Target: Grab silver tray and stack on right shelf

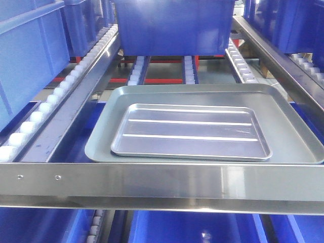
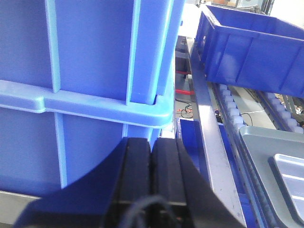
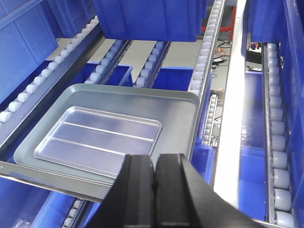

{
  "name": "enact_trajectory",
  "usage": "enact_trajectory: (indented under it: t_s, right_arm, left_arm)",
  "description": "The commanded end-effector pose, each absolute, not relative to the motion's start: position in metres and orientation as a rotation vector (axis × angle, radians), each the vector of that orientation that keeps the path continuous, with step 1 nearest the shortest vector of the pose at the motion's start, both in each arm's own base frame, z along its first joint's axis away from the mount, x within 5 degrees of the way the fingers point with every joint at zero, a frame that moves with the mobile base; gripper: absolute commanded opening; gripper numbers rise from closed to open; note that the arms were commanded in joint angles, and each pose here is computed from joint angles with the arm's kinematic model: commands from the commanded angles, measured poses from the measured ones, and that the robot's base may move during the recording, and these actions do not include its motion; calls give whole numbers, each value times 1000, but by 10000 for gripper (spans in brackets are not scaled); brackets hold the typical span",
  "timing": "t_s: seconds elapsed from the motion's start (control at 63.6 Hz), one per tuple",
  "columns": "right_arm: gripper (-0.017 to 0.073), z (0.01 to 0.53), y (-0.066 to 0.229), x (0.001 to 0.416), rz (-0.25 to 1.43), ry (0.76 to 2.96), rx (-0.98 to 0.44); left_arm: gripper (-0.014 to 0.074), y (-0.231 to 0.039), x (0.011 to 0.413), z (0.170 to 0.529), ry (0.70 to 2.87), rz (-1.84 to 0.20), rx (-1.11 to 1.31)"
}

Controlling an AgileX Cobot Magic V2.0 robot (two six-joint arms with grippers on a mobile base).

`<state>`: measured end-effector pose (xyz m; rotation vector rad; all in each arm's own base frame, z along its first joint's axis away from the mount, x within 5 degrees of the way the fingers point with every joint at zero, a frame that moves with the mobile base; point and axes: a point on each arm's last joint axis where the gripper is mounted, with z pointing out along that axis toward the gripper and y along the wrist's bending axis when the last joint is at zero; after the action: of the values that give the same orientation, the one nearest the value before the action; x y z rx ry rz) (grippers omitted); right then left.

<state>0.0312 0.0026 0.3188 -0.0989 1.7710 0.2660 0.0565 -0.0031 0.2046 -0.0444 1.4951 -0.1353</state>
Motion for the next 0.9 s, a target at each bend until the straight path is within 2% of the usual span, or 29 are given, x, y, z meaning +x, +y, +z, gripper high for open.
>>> enact_trajectory:
  t_s: [0.0,0.597,0.88]
  right_arm:
    - [57,333,3,32,261,1674,-111]
    - [57,332,3,33,253,1668,-103]
    - [57,295,1,44,59,1577,26]
  left_arm:
    - [-101,-2,56,207,1414,-138,-52]
    - [-101,-2,56,207,1414,-138,-52]
    - [-101,-2,56,207,1414,-138,-52]
